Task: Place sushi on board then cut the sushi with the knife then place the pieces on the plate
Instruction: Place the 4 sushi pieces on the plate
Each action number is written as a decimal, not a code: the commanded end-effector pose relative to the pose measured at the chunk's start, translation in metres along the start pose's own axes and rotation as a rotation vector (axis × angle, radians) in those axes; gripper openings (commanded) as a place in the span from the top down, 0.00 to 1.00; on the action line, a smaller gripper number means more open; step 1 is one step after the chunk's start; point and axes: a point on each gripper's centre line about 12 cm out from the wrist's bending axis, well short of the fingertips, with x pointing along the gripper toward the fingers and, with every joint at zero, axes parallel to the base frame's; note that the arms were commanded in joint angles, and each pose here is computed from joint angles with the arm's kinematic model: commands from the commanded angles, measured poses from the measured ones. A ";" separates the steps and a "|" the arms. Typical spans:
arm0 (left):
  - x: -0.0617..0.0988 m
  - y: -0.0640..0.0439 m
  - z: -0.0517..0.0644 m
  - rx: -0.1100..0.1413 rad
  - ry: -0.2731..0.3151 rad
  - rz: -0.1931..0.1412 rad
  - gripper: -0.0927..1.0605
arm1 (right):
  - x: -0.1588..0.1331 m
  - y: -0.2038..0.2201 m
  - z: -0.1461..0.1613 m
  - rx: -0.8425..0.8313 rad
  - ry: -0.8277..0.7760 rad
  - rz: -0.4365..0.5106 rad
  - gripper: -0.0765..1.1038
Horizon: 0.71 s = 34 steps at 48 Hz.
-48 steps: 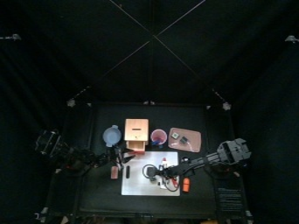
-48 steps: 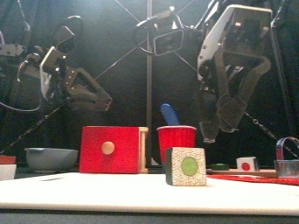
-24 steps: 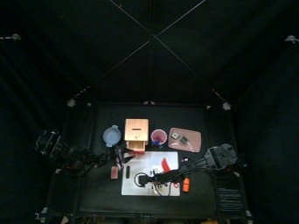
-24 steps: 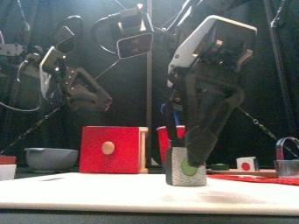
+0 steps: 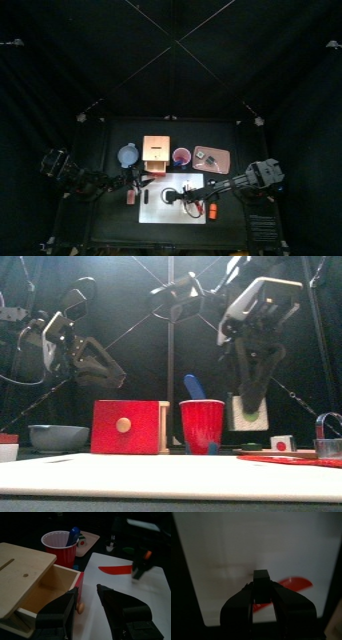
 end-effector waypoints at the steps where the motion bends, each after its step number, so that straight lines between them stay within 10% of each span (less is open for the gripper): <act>1: 0.002 -0.003 0.006 -0.010 -0.019 -0.004 0.26 | -0.037 -0.043 -0.023 0.151 -0.068 -0.019 0.55; 18: 0.002 -0.005 0.006 -0.009 -0.018 -0.009 0.26 | -0.044 -0.148 -0.154 0.693 -0.069 -0.172 0.55; 34: 0.005 -0.006 0.006 -0.005 -0.017 -0.009 0.26 | -0.019 -0.182 -0.204 0.920 -0.091 -0.223 0.52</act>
